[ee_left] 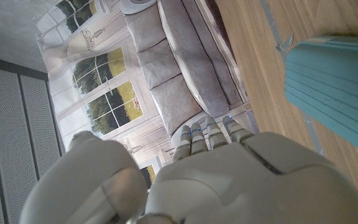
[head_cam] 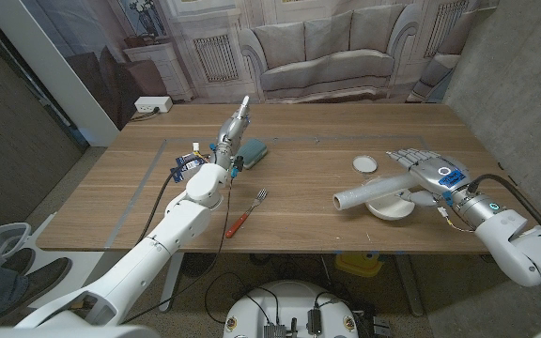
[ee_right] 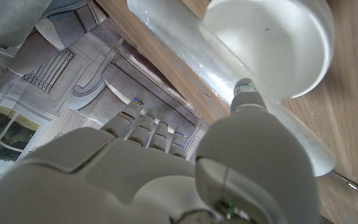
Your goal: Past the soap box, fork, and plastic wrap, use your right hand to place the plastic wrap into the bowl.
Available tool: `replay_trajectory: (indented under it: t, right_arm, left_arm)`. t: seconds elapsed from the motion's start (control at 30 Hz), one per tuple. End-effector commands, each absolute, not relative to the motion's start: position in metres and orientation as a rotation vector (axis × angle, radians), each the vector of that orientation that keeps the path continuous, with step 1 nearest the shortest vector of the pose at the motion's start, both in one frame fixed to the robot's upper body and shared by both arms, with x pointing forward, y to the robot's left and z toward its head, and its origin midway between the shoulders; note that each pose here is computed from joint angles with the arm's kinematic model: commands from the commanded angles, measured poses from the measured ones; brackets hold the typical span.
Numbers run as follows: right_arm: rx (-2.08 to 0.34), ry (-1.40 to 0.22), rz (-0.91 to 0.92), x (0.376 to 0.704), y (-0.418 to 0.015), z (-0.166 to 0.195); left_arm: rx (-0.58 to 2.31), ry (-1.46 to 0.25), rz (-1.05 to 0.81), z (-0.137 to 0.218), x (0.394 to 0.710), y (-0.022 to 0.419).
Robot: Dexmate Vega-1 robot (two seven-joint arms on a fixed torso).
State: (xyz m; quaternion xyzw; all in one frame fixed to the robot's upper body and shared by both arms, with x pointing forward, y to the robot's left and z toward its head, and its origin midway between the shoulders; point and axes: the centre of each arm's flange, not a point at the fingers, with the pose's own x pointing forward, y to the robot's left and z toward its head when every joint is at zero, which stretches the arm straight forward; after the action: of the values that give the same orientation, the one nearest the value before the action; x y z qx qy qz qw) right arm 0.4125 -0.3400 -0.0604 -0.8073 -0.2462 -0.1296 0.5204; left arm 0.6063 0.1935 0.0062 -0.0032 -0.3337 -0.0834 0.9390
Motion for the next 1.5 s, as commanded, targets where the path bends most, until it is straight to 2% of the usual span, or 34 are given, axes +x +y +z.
replay_trajectory:
  t: [0.03, 0.73, 1.5]
  right_arm:
    - [-1.889, -0.626, -0.359, 0.402, -0.340, -0.052]
    - [-1.816, -0.709, -0.447, 0.385, -0.321, -0.045]
    - [-1.814, -0.770, -0.528, 0.396, -0.298, -0.028]
  left_arm:
    - [0.000, -0.687, -0.176, 0.011, 0.605, 0.198]
    - [0.029, -0.693, -0.188, 0.018, 0.596, 0.219]
    - [0.063, -0.710, -0.183, 0.030, 0.591, 0.250]
